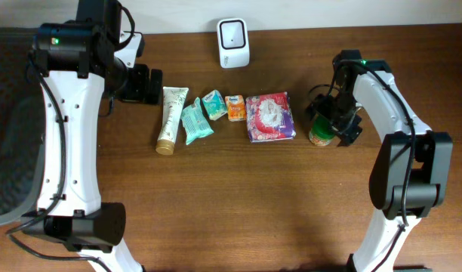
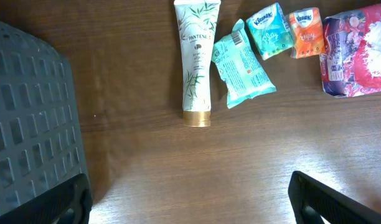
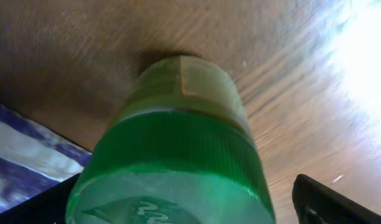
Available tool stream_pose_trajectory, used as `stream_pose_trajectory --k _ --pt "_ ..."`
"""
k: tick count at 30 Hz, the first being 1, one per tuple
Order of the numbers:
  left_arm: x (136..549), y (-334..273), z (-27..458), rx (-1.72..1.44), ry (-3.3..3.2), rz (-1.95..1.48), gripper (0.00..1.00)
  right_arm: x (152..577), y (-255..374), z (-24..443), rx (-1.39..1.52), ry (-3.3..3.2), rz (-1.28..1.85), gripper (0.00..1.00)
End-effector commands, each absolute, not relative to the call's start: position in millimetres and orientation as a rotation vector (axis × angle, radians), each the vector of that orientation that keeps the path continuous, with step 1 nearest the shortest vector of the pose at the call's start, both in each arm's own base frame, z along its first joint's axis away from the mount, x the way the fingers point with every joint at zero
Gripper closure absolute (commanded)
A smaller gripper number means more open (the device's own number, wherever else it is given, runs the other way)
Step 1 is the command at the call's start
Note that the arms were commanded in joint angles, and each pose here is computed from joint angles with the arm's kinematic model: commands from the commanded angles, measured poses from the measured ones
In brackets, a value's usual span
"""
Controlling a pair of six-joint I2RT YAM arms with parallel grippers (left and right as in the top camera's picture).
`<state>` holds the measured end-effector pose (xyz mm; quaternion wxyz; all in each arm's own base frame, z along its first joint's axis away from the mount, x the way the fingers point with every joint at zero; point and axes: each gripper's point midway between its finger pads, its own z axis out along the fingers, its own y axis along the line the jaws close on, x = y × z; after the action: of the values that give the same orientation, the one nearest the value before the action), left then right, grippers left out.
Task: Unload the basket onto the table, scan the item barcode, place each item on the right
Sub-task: 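Rotate the held jar with the right gripper to expose its barcode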
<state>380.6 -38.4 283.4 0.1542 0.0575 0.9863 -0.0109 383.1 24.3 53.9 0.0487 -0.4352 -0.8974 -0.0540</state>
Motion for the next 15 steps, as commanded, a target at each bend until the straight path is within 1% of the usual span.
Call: stream_pose_trajectory --k 1,5,10,13,15 --pt "379 -37 286 0.178 2.819 -0.019 0.01 388 32 57 -1.87 -2.358 -0.181 0.01" --pt "379 -37 286 0.178 2.819 -0.019 0.01 390 32 55 -2.107 -2.143 -0.168 0.01" --pt "379 -37 286 0.178 2.819 -0.019 0.01 384 10 47 -2.227 -2.134 -0.008 0.01" --pt "379 -37 286 0.178 2.819 -0.019 0.01 380 9 41 -2.248 -2.11 0.013 0.0" --pt "379 -37 286 0.178 2.819 -0.019 0.01 376 9 37 -2.241 -2.103 0.022 0.1"
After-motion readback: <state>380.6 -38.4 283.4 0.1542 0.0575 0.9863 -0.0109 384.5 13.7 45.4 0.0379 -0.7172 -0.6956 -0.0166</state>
